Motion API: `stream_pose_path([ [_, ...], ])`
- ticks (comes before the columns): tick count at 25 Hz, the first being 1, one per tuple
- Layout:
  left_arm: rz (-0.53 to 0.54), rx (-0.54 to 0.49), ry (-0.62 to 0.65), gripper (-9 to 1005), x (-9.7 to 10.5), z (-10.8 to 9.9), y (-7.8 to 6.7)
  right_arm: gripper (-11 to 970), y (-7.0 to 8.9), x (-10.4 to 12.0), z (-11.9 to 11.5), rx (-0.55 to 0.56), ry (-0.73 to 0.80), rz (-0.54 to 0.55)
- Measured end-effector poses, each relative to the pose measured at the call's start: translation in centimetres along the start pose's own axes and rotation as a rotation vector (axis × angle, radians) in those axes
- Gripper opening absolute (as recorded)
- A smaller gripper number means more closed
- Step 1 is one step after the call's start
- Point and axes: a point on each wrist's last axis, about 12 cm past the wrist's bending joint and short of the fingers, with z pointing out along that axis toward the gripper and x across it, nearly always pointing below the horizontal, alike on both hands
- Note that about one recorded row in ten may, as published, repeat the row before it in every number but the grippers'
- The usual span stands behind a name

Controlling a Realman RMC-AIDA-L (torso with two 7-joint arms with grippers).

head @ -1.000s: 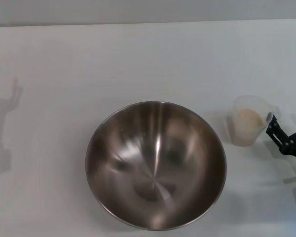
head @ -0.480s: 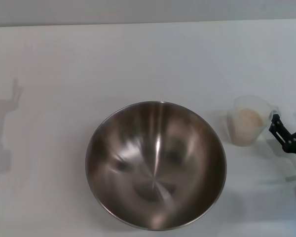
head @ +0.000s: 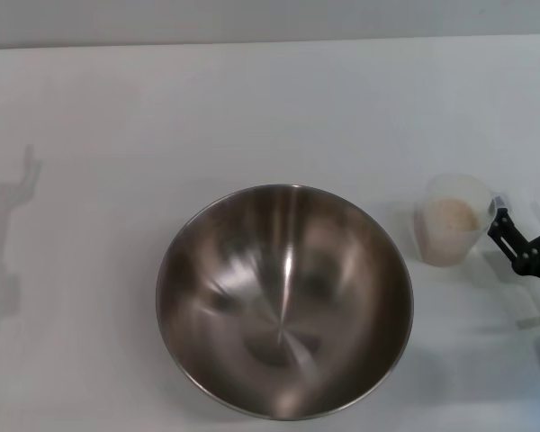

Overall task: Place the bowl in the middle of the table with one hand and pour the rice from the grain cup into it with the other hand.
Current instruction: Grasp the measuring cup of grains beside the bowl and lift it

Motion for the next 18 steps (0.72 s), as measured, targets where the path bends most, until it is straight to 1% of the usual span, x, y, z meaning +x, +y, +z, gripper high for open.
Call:
stream_pose_path([
  [4,0.000,0.000,0.000,826,0.01,-0.01,0.00,819,0.15,-0.02,0.03,-0.009,-0.001,0.000],
  [10,0.000,0.001,0.007,826,0.08,0.04,-0.02,595,0.25,-0.08,0.15,-0.016,-0.004,-0.001],
  [14,0.000,0.001,0.010,826,0.12,0.04,-0.02,351,0.32,-0.14,0.29,-0.022,-0.007,-0.003],
  [18,0.002,0.001,0.017,826,0.20,0.01,0.04,191,0.39,-0.14,0.45,-0.026,-0.004,-0.003],
])
